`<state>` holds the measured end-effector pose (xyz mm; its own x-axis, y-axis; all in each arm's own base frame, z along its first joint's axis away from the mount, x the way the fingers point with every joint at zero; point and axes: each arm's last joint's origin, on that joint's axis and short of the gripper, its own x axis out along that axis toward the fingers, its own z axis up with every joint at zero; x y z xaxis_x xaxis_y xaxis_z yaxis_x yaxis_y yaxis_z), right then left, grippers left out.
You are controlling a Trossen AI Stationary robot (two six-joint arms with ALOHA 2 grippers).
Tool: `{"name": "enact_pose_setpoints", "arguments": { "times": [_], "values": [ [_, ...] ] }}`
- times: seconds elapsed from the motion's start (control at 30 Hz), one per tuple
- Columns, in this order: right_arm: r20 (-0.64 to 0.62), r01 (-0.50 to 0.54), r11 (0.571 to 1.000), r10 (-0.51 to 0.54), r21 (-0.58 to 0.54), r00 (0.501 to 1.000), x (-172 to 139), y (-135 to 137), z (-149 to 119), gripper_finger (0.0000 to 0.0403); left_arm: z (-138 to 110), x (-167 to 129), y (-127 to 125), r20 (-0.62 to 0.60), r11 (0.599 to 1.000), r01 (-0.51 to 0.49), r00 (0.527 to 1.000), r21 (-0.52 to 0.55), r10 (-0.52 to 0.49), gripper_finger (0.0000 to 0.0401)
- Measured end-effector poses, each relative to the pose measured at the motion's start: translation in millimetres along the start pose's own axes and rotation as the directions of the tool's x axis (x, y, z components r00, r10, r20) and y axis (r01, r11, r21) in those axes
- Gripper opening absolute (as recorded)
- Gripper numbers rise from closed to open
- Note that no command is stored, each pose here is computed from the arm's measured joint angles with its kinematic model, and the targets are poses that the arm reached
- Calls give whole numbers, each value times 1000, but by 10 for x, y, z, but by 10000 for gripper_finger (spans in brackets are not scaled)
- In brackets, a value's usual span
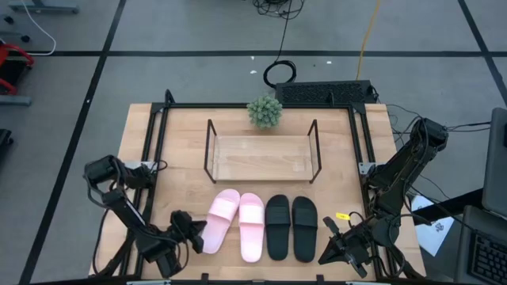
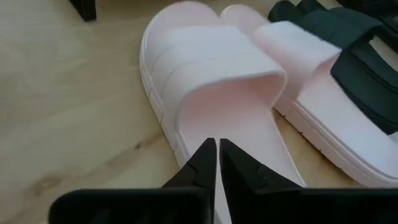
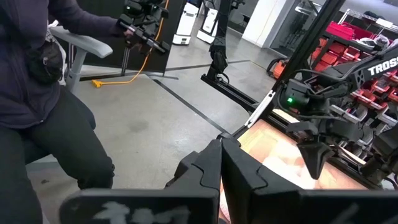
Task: Pick and place slides into the shelf
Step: Put the pink slide on the shelf
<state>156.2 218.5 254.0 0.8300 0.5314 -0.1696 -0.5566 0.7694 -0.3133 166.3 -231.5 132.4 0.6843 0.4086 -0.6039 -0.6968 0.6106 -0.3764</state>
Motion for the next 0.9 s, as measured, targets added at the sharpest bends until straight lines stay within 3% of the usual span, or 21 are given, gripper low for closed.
{"name": "enact_pose_setpoints", "arguments": {
  "times": [0.23, 0.53, 0.67, 0.9],
  "values": [
    [0, 0, 1000, 0, 0, 1000, 0, 0, 0, 0, 96, -12, -3, 66, 997, 9, 998, 78, -14, 44],
    [-1, 0, 1000, 0, 0, 1000, 0, -1, -1, 0, 107, 11, -8, 53, 990, -8, 999, 139, 0, 5],
    [-1, -1, 1000, 1, 0, 1000, 0, 0, -1, 0, 107, 11, -8, 53, 994, -7, 999, 112, 1, 40],
    [-1, 0, 1000, 0, 16, 1000, 0, -1, -1, 0, 113, 10, 36, 20, 994, -54, 998, 90, 52, 138]
  ]
}}
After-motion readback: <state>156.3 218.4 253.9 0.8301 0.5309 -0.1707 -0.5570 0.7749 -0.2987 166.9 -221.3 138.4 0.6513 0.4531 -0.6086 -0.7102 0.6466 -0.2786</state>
